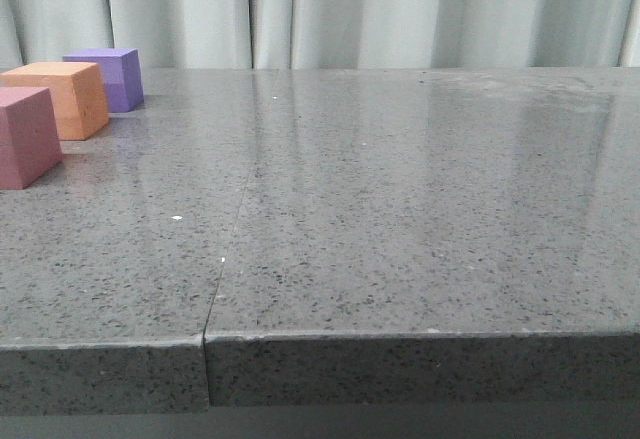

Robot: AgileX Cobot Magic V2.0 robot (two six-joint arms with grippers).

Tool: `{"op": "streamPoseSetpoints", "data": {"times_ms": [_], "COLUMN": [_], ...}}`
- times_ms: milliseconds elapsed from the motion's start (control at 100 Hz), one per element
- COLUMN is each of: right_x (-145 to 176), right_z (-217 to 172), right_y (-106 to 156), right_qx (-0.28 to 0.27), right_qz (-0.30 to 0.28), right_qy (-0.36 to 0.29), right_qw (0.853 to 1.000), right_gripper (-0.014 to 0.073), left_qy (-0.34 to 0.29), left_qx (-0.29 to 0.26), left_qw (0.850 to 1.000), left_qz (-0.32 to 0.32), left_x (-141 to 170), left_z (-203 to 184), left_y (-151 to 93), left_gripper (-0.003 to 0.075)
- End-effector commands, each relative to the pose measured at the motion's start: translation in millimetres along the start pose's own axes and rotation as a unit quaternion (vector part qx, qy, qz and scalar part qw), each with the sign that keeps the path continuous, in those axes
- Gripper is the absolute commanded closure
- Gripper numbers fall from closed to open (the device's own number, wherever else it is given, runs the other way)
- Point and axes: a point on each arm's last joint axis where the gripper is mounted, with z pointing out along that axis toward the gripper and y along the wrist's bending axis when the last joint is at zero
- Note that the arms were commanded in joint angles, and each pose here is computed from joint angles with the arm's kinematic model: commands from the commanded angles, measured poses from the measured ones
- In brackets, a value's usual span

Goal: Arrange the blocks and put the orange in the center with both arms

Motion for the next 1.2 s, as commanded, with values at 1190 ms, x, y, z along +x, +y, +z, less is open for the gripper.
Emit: {"op": "streamPoseSetpoints", "data": {"times_ms": [1190], "right_x": [-14], "right_z": [-3], "right_y": [2], "right_qx": [-0.007], "right_qz": [-0.01], "right_qy": [-0.044], "right_qw": [0.999], "right_gripper": [0.0664], "left_qy": [-0.242], "left_qx": [-0.022], "left_qw": [0.968], "left_qz": [0.058], "left_x": [96], "left_z": [-19], "left_y": [27], "left_gripper": [0.0741]}}
